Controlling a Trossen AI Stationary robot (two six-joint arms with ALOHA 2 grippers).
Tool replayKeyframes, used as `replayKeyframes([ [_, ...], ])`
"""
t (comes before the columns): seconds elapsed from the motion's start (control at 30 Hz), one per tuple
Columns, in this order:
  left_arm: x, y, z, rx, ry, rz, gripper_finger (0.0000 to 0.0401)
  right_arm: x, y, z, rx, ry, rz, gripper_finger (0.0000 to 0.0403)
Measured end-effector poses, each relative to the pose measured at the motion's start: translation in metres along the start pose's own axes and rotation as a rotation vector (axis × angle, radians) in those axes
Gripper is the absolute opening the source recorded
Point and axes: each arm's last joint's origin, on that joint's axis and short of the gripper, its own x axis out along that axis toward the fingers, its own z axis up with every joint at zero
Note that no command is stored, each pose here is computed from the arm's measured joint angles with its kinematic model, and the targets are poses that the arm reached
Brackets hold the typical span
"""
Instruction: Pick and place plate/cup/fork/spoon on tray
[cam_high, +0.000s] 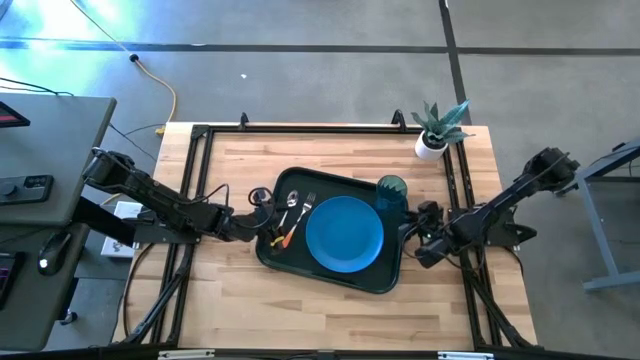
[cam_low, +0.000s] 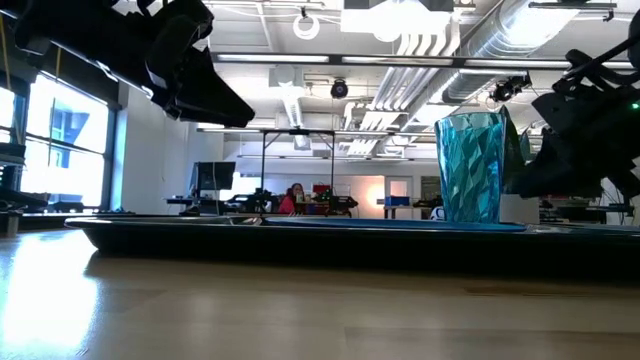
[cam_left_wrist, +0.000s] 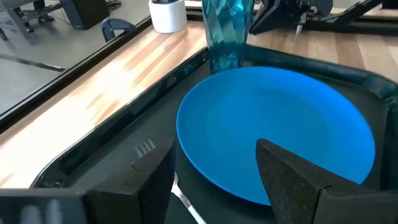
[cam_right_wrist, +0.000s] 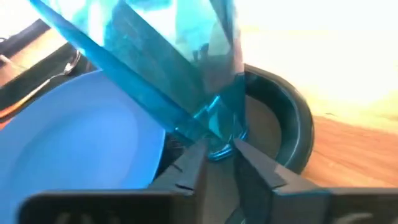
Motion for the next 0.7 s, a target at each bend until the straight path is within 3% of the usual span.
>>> replayKeyframes([
  [0.17, 0.000, 0.003, -0.009, -0.018, 0.019, 0.006, 0.0211, 0.003, -0.003, 0.001, -0.010, 0.009, -0.035, 0.0007],
  [0.47, 0.000, 0.004, -0.008, -0.042, 0.010, 0.016, 0.0211, 0.019, -0.027, 0.005, 0.010, 0.158, -0.319, 0.0002],
  [0.6, 0.000, 0.004, -0.007, -0.050, 0.001, 0.014, 0.0211, 0.029, -0.019, -0.002, 0.023, 0.242, -0.287, 0.0000],
  [0.7, 0.000, 0.004, -0.007, -0.051, -0.001, 0.013, 0.0211, 0.035, -0.013, -0.008, -0.013, 0.209, -0.250, 0.0000],
])
